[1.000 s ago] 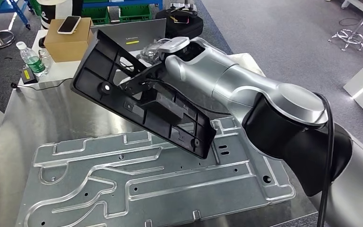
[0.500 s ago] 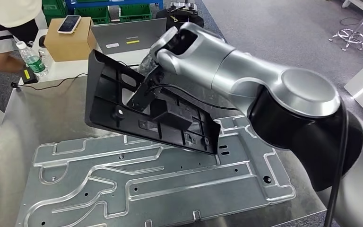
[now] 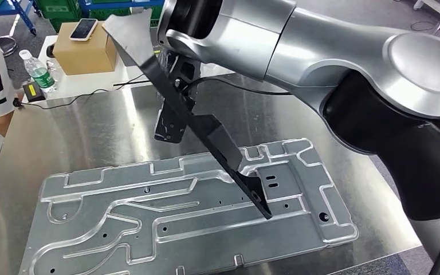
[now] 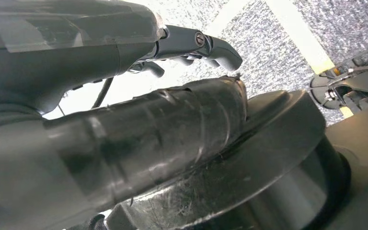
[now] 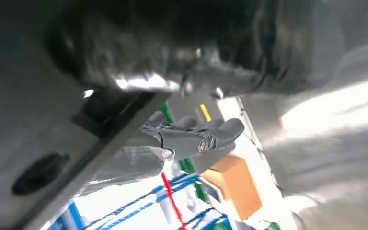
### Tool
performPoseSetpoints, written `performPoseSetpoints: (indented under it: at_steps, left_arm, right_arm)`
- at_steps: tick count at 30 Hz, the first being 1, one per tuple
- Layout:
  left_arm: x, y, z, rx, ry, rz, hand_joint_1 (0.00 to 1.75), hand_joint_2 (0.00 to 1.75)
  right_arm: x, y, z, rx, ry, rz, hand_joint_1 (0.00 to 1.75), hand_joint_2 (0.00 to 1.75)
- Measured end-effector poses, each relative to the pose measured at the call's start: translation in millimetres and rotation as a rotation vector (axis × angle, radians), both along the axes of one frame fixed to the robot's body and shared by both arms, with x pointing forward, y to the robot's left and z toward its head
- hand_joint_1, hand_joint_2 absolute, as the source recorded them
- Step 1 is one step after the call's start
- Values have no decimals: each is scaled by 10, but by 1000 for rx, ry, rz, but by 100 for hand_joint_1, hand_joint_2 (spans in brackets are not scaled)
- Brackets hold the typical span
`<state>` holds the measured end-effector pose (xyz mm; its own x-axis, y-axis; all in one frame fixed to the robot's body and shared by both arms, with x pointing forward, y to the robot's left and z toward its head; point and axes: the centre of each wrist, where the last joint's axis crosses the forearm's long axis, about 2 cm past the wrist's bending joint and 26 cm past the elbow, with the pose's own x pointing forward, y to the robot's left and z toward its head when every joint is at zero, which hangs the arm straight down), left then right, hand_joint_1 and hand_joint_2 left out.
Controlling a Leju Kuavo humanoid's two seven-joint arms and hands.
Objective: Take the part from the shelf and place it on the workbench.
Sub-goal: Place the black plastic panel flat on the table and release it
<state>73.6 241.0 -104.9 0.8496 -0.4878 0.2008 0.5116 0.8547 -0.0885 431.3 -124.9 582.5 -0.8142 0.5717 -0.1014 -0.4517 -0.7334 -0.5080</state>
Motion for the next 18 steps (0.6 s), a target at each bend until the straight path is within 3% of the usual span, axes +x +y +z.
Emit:
performPoseSetpoints:
  at_steps: [18]
  left_arm:
    - [23,11,3,9,-4,-10,0,0]
  right_arm:
    - [-89,-297,-19,-21,-91,30,0,0]
